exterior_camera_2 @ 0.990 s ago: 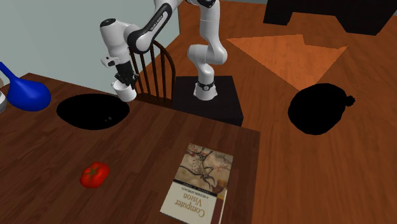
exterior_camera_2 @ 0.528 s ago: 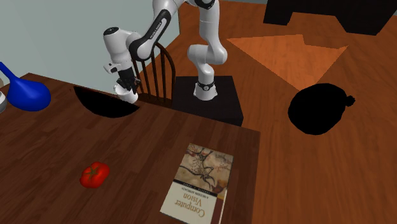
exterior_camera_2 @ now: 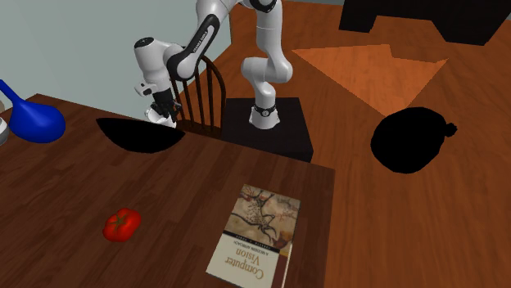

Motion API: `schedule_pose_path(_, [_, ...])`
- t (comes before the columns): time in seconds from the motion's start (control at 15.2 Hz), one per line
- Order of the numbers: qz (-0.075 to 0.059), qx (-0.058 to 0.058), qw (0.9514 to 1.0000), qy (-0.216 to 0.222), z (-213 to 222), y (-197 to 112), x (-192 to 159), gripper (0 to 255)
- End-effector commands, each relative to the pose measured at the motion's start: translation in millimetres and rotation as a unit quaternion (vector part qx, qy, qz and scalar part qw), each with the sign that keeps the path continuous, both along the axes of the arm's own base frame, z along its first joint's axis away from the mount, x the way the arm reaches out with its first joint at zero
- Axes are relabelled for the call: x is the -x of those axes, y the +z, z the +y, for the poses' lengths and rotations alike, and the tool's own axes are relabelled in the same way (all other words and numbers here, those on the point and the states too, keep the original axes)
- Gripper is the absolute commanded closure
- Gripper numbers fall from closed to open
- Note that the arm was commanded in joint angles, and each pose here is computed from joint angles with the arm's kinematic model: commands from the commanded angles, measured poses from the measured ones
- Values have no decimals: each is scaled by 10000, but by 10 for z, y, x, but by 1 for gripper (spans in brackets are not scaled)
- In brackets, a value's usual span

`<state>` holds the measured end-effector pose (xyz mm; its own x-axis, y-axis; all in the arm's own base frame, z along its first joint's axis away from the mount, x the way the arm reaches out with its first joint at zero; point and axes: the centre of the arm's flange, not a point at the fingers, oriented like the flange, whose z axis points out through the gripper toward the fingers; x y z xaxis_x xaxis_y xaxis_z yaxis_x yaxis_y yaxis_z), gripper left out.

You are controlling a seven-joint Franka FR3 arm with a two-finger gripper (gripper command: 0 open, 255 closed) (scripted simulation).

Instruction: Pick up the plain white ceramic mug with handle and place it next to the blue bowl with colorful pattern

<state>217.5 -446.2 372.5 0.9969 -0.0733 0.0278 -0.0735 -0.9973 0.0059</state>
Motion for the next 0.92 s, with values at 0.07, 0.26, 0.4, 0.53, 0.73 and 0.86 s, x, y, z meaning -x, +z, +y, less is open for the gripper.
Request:
schedule_pose_path(0.07, [24, -28, 10000, 13, 19, -34, -8, 0])
schedule_pose_path(0.26, [24, -28, 10000, 13, 17, -32, -5, 0])
schedule_pose_path(0.4, [23, -28, 10000, 13, 16, 103, -3, 0])
schedule_pose_path(0.53, [23, -28, 10000, 13, 17, 367, 3, 0])
schedule_pose_path(0.73, [23, -28, 10000, 13, 17, 471, 5, 0])
schedule_pose_path(0.86, [23, -28, 10000, 13, 17, 471, 5, 0])
